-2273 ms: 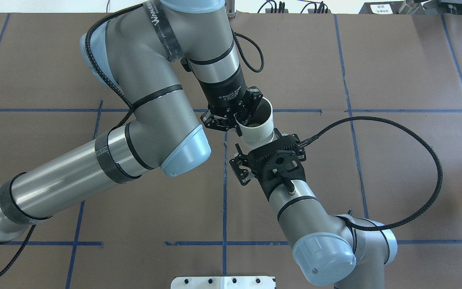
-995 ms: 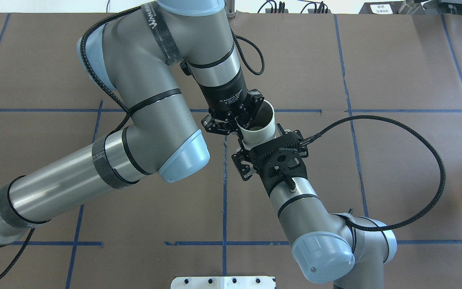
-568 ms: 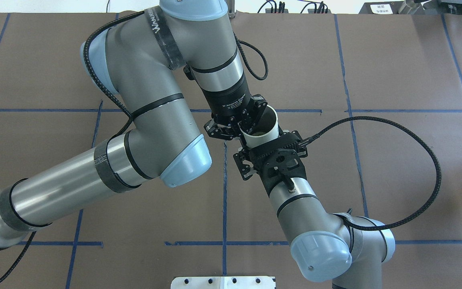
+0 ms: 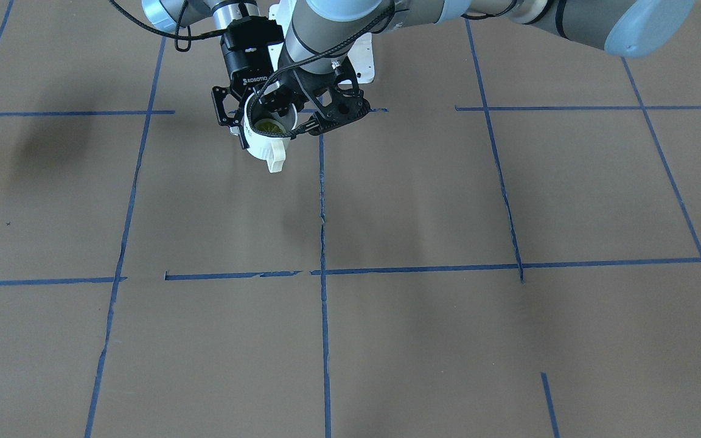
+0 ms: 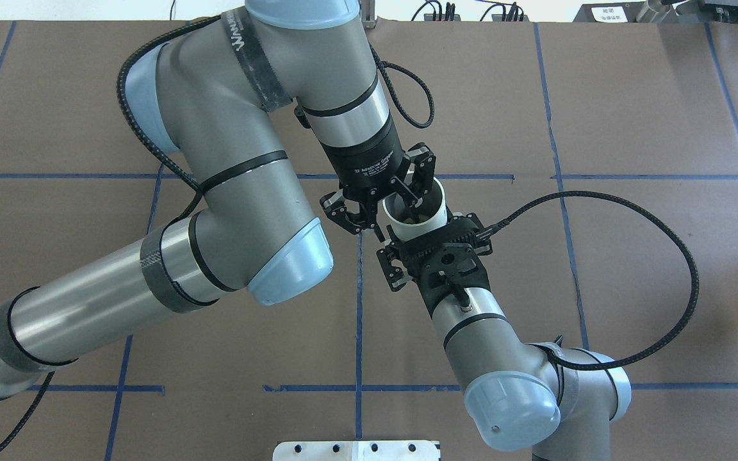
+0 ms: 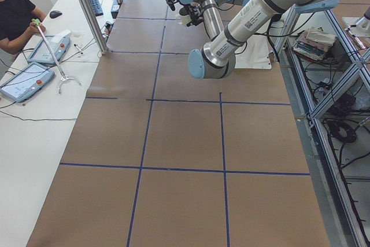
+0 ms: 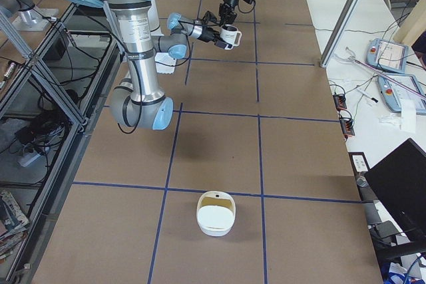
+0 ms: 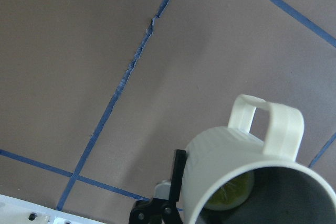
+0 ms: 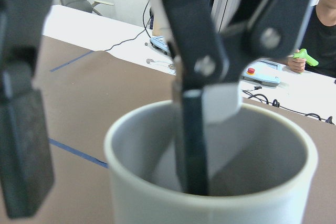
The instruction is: Left arm hands cup to right arm to dump lemon
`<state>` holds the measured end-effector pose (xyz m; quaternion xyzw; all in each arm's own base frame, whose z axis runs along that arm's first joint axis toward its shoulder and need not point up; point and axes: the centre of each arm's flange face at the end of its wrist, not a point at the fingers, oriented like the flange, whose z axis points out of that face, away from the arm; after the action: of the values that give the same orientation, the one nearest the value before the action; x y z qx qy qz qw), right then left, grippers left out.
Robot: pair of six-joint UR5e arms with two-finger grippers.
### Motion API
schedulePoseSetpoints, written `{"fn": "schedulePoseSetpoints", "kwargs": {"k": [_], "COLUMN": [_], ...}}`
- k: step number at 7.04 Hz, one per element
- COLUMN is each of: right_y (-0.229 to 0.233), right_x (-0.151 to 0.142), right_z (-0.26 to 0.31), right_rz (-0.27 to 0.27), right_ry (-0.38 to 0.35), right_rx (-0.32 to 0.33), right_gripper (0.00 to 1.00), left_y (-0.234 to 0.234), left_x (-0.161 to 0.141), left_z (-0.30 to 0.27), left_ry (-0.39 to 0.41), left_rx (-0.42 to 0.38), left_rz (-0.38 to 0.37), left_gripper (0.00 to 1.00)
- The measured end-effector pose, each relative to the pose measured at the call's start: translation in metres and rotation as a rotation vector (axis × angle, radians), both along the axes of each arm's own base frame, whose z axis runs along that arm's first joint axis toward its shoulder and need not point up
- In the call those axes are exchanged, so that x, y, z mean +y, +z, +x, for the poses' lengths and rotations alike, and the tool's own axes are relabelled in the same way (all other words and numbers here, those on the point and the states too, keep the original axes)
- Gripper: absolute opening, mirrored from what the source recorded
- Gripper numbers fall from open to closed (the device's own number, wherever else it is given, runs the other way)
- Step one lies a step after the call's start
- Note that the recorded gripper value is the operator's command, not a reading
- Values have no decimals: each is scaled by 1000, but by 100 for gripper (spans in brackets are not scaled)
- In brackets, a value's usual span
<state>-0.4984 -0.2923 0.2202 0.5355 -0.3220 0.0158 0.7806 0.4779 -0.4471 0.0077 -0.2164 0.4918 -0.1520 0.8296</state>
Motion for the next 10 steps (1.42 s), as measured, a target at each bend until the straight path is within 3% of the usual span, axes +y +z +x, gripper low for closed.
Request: {"fn": "schedulePoseSetpoints", "kwargs": {"k": [4,5,6,8,10], "right_y": [37,56,73,119,193], "right_x": [6,8,5,1,12], "right_z": [42,66,88,147,211], "right_rz": [-17,-52,-104,-181,-195], "right_ry": [10,32,76,169,181], "right_rx": [14,-14,-73,-200,-376], "right_gripper": [15,9,4,3,4], "left_y": [0,8,14,18,20], "left_x": [-19,-19,-20,-20,-20], "left_z": [-58,-60,-61,-61,-62], "left_ry": [-125,-134,-137,-139,-139], "left_rx": [21,13,6,2,0], "left_rz": [68,71,70,69,69], "left_gripper": [100,100,100,100,100]}}
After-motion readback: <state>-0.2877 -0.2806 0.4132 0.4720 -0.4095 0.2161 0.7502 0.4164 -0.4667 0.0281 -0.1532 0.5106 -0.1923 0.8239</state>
